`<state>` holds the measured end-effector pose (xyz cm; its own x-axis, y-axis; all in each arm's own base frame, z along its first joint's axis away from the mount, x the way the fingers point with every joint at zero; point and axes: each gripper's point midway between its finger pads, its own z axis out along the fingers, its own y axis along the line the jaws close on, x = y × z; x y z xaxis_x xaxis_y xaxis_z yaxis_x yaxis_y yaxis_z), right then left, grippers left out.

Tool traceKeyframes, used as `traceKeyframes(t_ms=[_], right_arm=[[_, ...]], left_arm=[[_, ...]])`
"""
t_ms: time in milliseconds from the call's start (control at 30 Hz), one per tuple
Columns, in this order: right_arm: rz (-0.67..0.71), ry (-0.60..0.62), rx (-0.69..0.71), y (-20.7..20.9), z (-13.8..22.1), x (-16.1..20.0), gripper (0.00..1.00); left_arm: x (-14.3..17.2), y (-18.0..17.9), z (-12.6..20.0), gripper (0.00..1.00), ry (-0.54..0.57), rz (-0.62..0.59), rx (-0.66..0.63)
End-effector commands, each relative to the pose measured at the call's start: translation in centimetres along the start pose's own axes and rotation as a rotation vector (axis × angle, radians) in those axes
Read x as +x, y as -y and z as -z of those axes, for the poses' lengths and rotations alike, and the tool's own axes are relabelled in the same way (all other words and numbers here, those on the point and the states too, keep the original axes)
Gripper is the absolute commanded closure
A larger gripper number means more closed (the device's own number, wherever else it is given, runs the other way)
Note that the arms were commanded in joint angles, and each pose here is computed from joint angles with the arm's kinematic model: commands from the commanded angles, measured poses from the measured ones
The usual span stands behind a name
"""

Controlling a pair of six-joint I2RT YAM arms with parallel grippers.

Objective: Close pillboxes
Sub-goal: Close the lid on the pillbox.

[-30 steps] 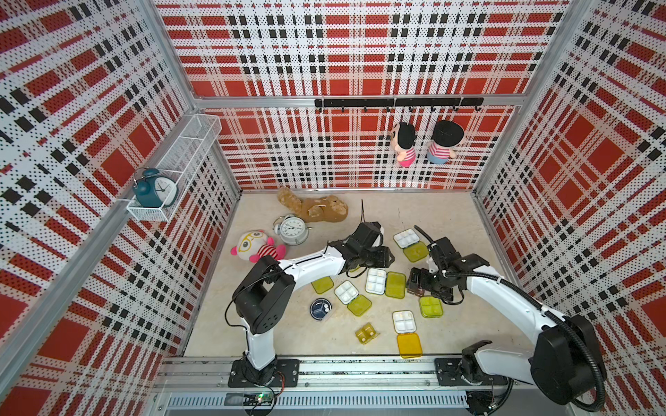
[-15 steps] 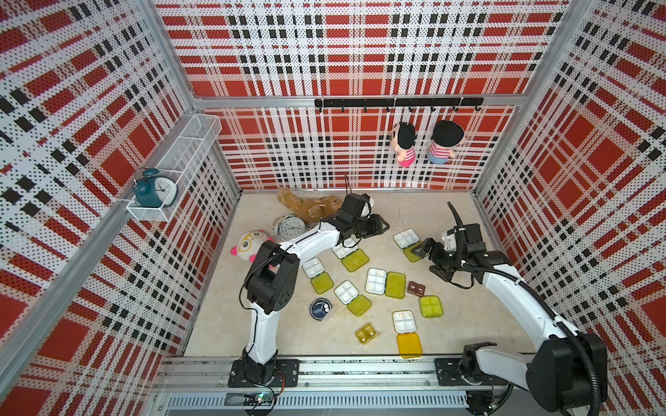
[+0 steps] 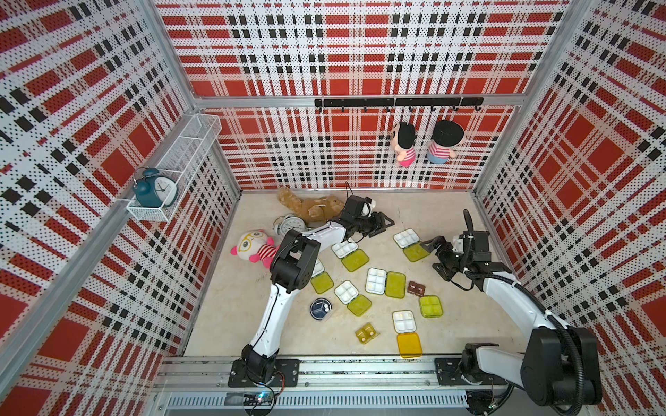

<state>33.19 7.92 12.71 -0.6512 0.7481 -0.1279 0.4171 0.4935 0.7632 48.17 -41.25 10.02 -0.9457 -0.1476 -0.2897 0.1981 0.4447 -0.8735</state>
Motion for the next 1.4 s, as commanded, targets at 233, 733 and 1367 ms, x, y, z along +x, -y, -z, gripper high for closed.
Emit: traceKeyframes(t_ms=[233,733,1367], right_arm=[[-0.050,0.022,0.020,1.3,-3.9,-2.7,0.00],[-0.019,-0.054,0.141,5.2,-10.2,-5.9,0.00],[0.079,-0.106,-0.210,-1.3,-12.9,-8.0,0.00]], left_arm=[[-1.7,-1.3,-2.6,0.35,0.022,-0.013,0.072],[-0.3,-3.4,-5.3,0.33,0.015,0.062,0.102],[0.4,-3.7,-5.3,0.33,-0.014,0.055,0.110]])
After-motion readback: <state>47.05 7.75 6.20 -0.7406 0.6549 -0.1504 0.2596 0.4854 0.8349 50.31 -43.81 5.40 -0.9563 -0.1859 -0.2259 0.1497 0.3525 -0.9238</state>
